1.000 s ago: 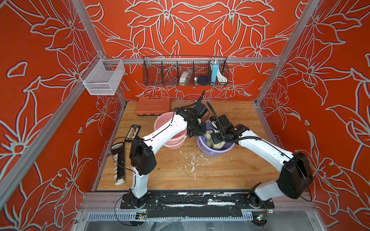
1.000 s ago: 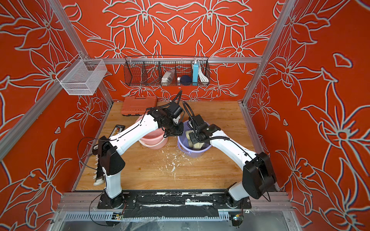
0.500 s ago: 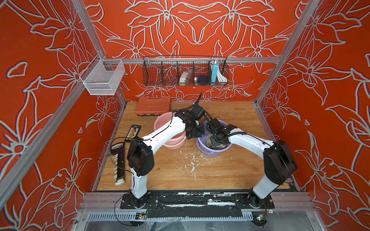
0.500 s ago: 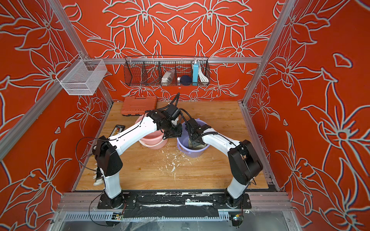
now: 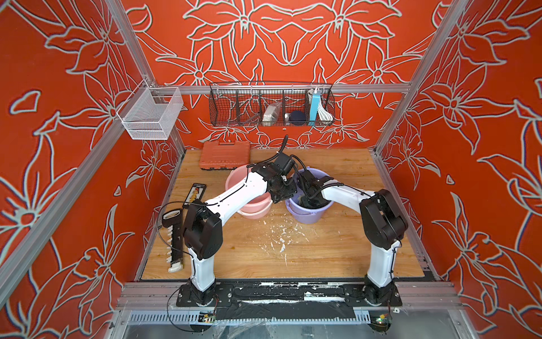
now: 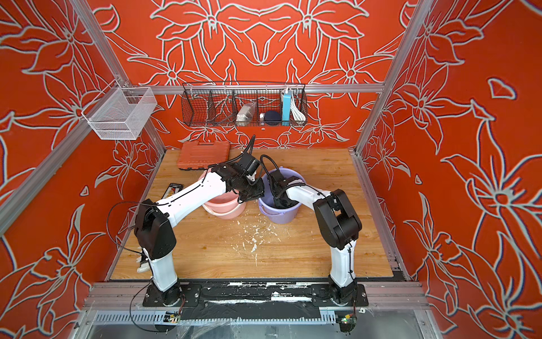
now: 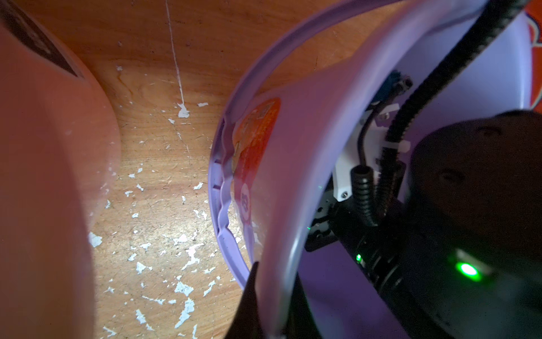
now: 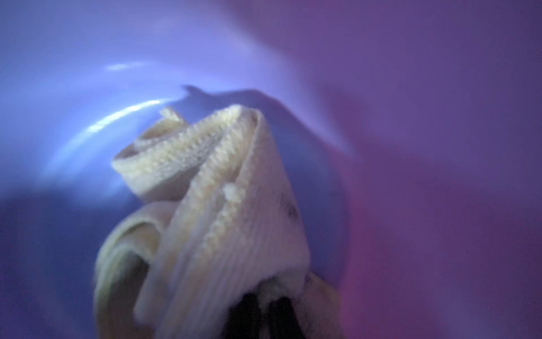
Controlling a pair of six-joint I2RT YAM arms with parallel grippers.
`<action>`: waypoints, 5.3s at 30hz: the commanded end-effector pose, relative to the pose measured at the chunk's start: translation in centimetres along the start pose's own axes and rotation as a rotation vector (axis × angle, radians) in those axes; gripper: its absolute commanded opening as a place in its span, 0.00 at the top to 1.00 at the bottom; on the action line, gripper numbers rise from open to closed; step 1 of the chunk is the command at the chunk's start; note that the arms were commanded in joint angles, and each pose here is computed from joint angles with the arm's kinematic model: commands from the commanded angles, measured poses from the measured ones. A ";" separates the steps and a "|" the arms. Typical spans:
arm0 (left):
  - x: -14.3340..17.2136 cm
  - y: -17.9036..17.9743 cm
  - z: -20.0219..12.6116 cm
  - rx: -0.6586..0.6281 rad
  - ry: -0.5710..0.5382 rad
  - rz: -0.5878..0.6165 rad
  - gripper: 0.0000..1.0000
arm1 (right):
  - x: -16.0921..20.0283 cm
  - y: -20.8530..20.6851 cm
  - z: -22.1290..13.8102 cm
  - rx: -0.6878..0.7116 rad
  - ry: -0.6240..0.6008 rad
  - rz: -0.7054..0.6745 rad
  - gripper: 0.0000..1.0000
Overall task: Wipe the inside of the bucket with a cloth
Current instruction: Wipe the dirt from the inside of the bucket.
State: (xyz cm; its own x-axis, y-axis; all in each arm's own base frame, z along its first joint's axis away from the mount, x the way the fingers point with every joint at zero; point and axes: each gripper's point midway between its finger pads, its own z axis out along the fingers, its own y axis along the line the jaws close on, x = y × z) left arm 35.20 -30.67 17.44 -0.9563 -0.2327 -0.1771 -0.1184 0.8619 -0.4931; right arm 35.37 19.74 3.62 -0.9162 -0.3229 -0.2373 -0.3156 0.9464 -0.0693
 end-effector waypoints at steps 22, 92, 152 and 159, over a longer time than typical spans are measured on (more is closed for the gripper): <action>4.0 -1.4 -3.0 0.052 0.151 0.139 1.00 | -1.4 -4.2 -4.7 0.189 -0.006 -0.043 1.00; 4.4 -0.8 -2.0 -0.112 0.177 0.232 1.00 | -10.0 2.3 -16.3 -0.268 -0.440 -0.034 1.00; -0.7 -1.9 -5.4 -0.241 -0.125 0.310 1.00 | -5.3 -8.7 -19.1 0.039 -0.317 0.167 1.00; -2.3 -2.4 -5.3 -0.229 -0.141 0.272 1.00 | -0.2 -9.6 -20.2 0.009 -0.345 0.226 1.00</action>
State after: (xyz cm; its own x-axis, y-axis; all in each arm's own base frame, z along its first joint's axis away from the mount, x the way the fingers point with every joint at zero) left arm 35.33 -29.95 22.34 -0.9274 -0.0077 -0.3739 0.0709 0.9780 -0.1960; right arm 34.70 12.07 22.81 -0.8390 -0.1293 -0.5285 -0.1635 0.9864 0.0182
